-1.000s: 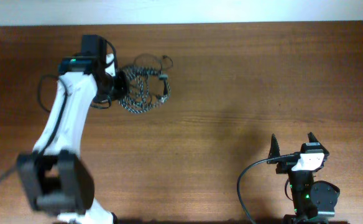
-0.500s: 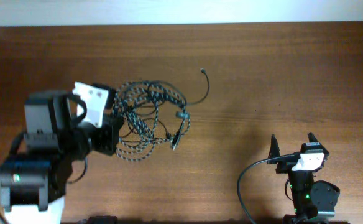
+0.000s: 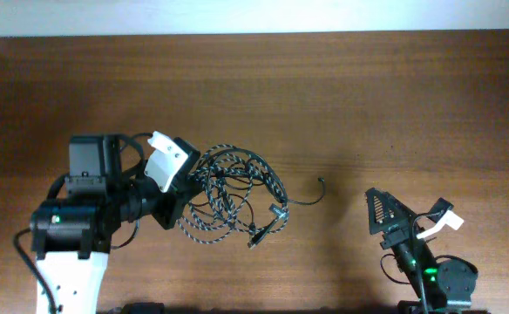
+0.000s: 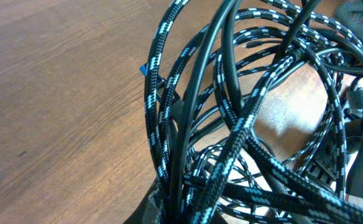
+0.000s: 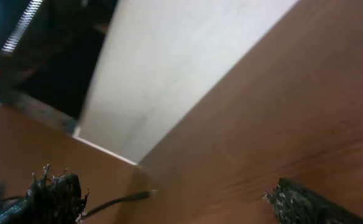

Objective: Untangle cables

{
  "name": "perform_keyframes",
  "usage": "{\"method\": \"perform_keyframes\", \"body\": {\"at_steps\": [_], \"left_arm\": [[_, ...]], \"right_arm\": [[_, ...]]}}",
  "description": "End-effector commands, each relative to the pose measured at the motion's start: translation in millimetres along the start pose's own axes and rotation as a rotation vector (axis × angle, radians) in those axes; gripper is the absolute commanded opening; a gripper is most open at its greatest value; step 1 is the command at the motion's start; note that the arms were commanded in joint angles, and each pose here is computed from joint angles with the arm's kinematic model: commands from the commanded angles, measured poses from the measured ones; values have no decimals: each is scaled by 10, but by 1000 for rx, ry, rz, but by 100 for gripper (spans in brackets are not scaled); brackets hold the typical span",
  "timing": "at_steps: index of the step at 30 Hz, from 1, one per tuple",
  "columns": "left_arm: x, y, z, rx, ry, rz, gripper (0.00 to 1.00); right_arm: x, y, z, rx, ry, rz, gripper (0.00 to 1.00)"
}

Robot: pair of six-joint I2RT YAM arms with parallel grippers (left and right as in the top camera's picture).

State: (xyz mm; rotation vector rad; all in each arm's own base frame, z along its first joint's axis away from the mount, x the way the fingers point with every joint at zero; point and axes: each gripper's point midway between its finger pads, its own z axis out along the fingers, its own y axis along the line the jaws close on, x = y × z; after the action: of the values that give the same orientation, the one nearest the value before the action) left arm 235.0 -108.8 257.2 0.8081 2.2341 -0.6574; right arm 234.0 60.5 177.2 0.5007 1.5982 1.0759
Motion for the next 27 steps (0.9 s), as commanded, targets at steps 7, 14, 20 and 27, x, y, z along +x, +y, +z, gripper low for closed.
{"method": "perform_keyframes", "body": {"at_steps": [7, 14, 20, 27], "left_arm": [[17, 56, 231, 111, 35, -56, 0], [39, 134, 239, 69, 50, -47, 0], [73, 332, 335, 11, 86, -120, 0], [200, 479, 428, -31, 153, -225, 0]], "right_arm": [[-39, 956, -51, -259, 160, -353, 99], [-249, 1542, 532, -377, 510, -275, 99], [516, 1821, 996, -457, 696, -400, 99], [1087, 1654, 1175, -383, 698, -698, 73]]}}
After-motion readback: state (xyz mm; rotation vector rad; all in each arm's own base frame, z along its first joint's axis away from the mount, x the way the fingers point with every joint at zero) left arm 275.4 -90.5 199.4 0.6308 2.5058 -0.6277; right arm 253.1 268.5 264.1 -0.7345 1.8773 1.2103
